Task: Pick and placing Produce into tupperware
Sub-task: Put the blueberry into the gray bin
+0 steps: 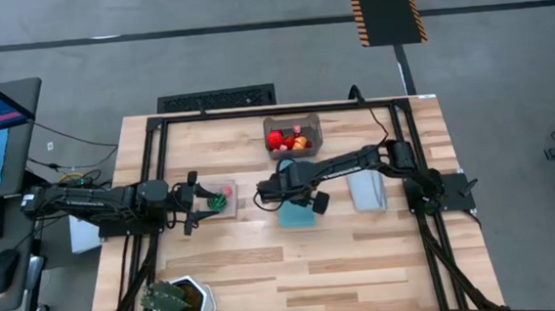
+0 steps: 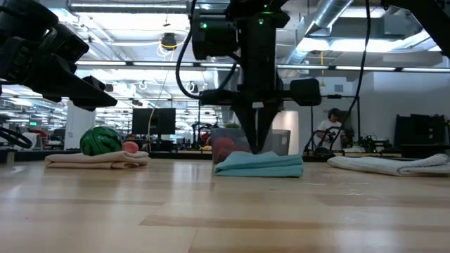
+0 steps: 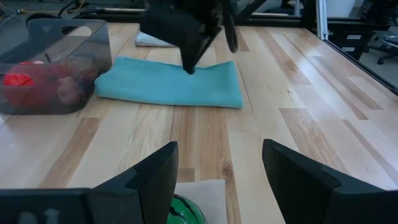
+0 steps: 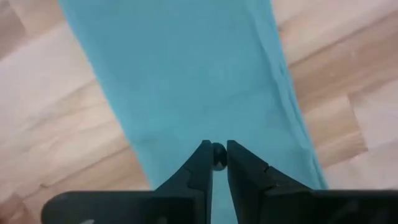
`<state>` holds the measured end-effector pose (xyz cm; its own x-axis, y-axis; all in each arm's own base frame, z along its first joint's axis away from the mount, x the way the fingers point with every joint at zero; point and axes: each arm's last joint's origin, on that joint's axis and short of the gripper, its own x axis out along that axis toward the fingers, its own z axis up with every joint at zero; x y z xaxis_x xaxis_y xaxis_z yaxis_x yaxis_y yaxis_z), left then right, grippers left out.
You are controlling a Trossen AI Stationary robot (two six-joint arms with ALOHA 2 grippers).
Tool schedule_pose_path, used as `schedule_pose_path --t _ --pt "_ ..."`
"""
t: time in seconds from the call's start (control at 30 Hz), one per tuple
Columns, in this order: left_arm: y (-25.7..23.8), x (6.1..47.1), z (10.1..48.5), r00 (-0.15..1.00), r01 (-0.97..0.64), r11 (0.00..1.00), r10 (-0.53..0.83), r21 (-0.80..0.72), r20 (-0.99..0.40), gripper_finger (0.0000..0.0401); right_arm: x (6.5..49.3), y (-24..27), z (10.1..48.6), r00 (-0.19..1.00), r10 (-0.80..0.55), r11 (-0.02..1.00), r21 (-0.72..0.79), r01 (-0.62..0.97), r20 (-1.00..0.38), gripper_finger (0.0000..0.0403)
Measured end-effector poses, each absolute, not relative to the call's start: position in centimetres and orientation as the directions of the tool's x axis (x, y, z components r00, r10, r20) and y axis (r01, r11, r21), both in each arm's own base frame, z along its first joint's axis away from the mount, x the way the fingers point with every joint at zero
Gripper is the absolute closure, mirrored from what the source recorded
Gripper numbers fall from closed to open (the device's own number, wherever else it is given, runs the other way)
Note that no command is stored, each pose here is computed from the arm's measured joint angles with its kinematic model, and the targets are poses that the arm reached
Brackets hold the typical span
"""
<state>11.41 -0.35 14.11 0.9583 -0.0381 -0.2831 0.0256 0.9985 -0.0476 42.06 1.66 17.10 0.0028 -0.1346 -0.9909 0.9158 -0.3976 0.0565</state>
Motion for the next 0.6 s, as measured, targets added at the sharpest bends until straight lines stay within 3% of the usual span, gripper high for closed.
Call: schedule_pose_path --t 0.27,0.6 --pt "-0.4 11.4 14.1 0.958 0.026 0.999 -0.038 -0.048 -0.283 0.0177 41.8 0.1 18.7 0.037 -0.175 -0.375 0.102 0.921 -0.984 0.0344" --pt "-0.4 11.4 14.1 0.958 0.025 0.999 -0.038 -0.048 -0.283 0.0177 40.9 -5.9 21.7 0.116 -0.196 -0.280 0.169 0.945 -0.974 0.0344"
